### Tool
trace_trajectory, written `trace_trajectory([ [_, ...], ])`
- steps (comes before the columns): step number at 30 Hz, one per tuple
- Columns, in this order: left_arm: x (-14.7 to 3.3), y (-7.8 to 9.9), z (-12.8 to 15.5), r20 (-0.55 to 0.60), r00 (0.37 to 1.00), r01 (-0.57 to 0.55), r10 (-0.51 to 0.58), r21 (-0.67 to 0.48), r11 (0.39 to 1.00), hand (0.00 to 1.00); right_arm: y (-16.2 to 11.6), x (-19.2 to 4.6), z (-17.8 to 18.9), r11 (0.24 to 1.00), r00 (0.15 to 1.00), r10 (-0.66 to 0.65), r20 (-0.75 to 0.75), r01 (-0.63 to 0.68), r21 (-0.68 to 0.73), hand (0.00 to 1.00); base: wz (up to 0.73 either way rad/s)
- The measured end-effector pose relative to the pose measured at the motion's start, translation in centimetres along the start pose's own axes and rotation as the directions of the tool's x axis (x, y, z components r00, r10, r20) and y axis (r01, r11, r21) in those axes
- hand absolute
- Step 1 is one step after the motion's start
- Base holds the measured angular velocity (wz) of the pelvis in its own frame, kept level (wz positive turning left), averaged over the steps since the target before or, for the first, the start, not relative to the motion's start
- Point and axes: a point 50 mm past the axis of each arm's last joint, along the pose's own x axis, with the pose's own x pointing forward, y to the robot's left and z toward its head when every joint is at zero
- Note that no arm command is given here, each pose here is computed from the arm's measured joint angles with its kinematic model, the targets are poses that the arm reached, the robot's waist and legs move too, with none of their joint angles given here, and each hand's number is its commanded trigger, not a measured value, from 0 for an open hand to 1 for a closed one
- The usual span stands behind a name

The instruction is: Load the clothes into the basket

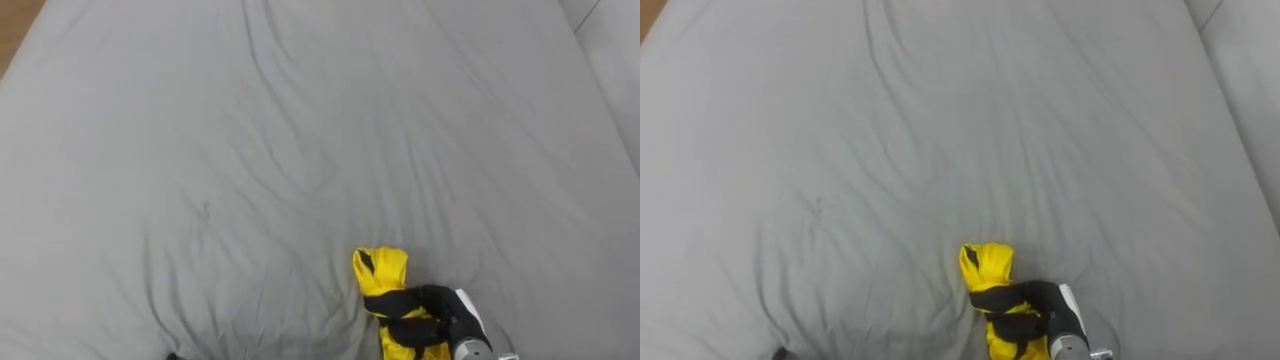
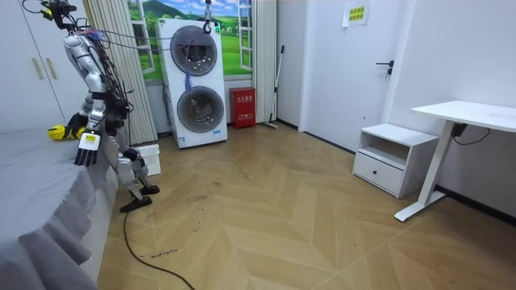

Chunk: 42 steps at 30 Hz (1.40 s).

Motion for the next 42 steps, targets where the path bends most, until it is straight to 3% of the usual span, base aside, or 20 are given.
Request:
trace_trajectory([
  [11, -0.9, 1.0, -2.3, -0.09, 0.995, -0.047, 0.046, -0.005, 0.999, 0.0, -1.9, -1.4, 4.6, 0.988, 0.966, -0.081, 0.245, 0.045, 0.149, 1.0, -0.16],
  [22, -1.5, 1.6, -4.3, -0.233, 0.968, -0.103, 0.095, -0.023, 0.994, 0.0, -7.9, -2.9, 5.0, 0.911, 0.908, -0.338, 0.246, 0.251, 0.327, 1.0, -0.27],
  [36, -2.6, 2.9, -6.6, -0.38, 0.909, -0.195, 0.172, -0.021, 0.981, 0.0, -11.8, -5.8, -0.2, 0.777, 0.841, -0.54, 0.026, 0.487, 0.399, 1.0, -0.3],
  [42, -2.8, 3.3, -7.0, -0.412, 0.891, -0.223, 0.191, -0.03, 0.974, 0.0, -12.8, -5.9, -2.0, 0.715, 0.81, -0.582, -0.075, 0.553, 0.428, 1.0, -0.3],
])
